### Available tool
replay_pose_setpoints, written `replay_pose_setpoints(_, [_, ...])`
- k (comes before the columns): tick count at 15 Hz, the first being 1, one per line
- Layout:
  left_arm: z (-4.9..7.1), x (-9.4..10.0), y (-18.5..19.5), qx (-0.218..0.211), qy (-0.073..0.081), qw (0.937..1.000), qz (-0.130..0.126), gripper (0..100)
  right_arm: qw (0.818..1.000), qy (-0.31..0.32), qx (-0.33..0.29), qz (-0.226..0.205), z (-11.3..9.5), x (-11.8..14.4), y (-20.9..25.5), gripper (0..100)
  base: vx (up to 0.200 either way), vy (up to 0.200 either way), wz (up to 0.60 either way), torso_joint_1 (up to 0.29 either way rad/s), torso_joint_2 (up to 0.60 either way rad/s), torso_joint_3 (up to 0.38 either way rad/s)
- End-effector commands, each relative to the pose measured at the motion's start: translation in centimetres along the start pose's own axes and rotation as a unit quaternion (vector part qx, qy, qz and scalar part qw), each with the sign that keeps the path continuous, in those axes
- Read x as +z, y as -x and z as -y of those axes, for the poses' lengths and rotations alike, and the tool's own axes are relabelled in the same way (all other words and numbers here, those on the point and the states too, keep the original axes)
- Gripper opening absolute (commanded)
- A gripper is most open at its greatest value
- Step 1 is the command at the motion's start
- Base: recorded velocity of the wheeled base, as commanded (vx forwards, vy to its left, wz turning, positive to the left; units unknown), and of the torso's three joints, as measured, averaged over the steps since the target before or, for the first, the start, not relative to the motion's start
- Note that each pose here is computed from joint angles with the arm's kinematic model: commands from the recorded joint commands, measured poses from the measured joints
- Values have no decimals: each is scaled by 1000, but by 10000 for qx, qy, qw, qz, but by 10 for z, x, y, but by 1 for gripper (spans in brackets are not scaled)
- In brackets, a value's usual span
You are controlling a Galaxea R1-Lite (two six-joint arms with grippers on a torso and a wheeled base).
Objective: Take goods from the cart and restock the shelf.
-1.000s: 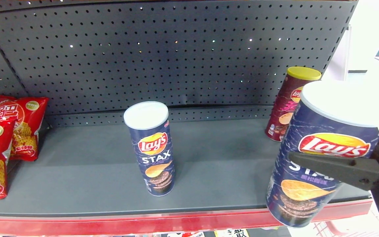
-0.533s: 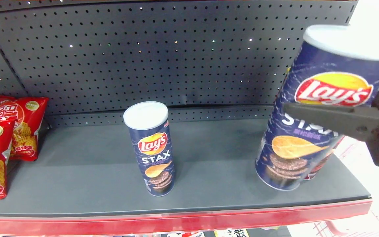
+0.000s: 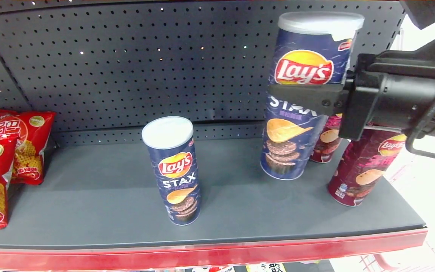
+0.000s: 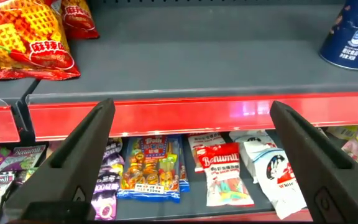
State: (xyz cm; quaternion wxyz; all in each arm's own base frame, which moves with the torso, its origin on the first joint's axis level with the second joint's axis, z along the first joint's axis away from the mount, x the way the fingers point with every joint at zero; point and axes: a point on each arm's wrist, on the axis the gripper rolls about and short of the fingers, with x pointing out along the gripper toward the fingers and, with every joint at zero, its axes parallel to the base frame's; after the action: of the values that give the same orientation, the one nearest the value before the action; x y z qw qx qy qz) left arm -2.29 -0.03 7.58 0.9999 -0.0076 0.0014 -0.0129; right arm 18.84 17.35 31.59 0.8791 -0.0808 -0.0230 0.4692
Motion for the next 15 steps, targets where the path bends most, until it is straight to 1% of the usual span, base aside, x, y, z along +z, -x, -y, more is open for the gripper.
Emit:
replay_pose_setpoints(1, [0, 0, 0, -2, 1, 10000, -10, 100, 9998, -33, 50, -203, 7, -10, -39, 0, 0, 0, 0, 0, 0, 0])
replay_pose_setpoints(2, [0, 0, 0, -2, 9, 10000, -3, 100, 9998, -7, -31, -181, 14, -10, -61, 0, 0, 0, 0, 0, 0, 0])
replay_pose_setpoints(4, [0, 0, 0, -2, 1, 10000, -10, 100, 9998, -16, -119, -174, 21, -13, -89, 0, 0, 0, 0, 0, 0, 0])
replay_pose_setpoints(5, [0, 0, 0, -2, 1, 10000, -10, 100, 9998, -7, -96, -170, 23, -15, -102, 0, 0, 0, 0, 0, 0, 0])
replay_pose_setpoints(7, [0, 0, 0, -2, 1, 10000, -3, 100, 9999, 18, 25, -104, 18, -15, -123, 0, 0, 0, 0, 0, 0, 0])
replay_pose_setpoints(11, [0, 0, 0, -2, 1, 10000, -10, 100, 9999, 23, 98, -121, 25, -29, -155, 0, 0, 0, 0, 0, 0, 0])
replay_pose_setpoints(13, [0, 0, 0, -2, 1, 10000, -3, 100, 9992, 71, 388, -79, 33, -41, -170, 0, 0, 0, 0, 0, 0, 0])
replay_pose_setpoints(15, [0, 0, 0, 6, 1, 10000, -10, 100, 9958, 297, 863, 21, 40, -49, -180, 0, 0, 0, 0, 0, 0, 0])
